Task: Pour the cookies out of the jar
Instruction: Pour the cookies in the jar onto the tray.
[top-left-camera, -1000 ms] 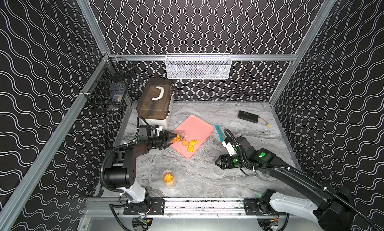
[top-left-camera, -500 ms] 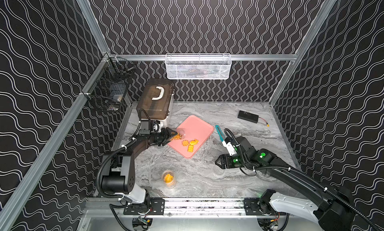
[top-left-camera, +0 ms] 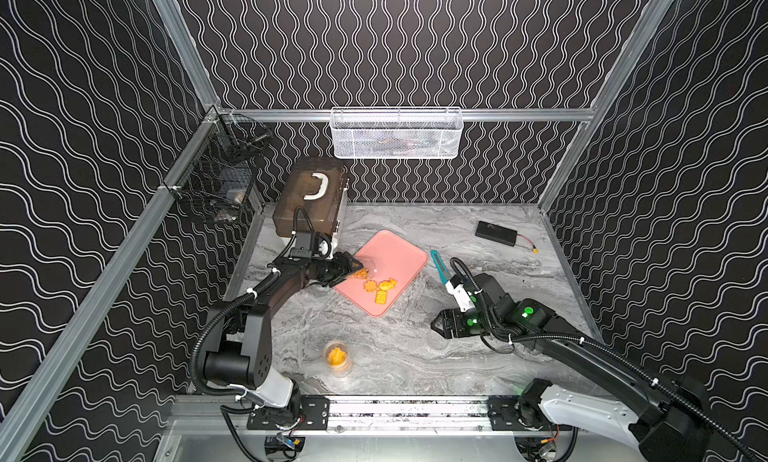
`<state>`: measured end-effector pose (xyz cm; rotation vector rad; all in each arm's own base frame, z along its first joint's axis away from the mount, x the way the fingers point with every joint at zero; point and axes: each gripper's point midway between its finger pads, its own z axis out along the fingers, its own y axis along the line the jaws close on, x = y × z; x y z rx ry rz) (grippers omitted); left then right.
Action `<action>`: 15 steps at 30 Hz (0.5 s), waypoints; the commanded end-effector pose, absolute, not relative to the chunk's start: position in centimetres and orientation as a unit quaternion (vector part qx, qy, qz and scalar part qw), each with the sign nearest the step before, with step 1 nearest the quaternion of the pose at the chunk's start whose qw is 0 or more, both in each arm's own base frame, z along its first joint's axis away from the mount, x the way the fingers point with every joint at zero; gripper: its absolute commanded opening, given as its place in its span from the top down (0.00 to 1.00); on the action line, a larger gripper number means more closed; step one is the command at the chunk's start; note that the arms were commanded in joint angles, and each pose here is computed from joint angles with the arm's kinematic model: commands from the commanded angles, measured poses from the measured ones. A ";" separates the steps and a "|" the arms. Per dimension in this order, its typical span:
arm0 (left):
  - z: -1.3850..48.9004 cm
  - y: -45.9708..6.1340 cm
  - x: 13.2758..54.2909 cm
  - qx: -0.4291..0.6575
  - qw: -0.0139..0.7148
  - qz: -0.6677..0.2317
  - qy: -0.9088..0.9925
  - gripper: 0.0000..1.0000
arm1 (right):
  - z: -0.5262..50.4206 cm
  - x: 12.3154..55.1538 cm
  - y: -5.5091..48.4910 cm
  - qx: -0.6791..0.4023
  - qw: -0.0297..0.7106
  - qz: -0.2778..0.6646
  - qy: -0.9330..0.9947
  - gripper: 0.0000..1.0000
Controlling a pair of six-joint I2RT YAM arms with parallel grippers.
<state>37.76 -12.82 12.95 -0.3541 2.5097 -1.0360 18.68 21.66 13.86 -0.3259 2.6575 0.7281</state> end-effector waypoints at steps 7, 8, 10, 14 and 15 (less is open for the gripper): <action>12.1 -14.2 38.7 -0.099 0.192 -0.356 0.909 0.54 | 14.5 18.9 21.9 -0.109 0.189 0.266 0.939 0.22; 11.8 -13.9 38.8 -0.099 0.190 -0.344 0.914 0.54 | 14.6 18.9 21.9 -0.109 0.190 0.265 0.939 0.22; 11.6 -13.3 38.7 -0.093 0.197 -0.312 0.925 0.55 | 14.5 18.8 21.7 -0.111 0.191 0.263 0.939 0.22; 12.0 -13.9 38.8 -0.090 0.195 -0.328 0.920 0.54 | 14.3 18.9 21.8 -0.111 0.191 0.263 0.939 0.22; 11.9 -13.8 38.8 -0.091 0.194 -0.328 0.920 0.55 | 14.3 18.9 21.9 -0.111 0.189 0.264 0.939 0.22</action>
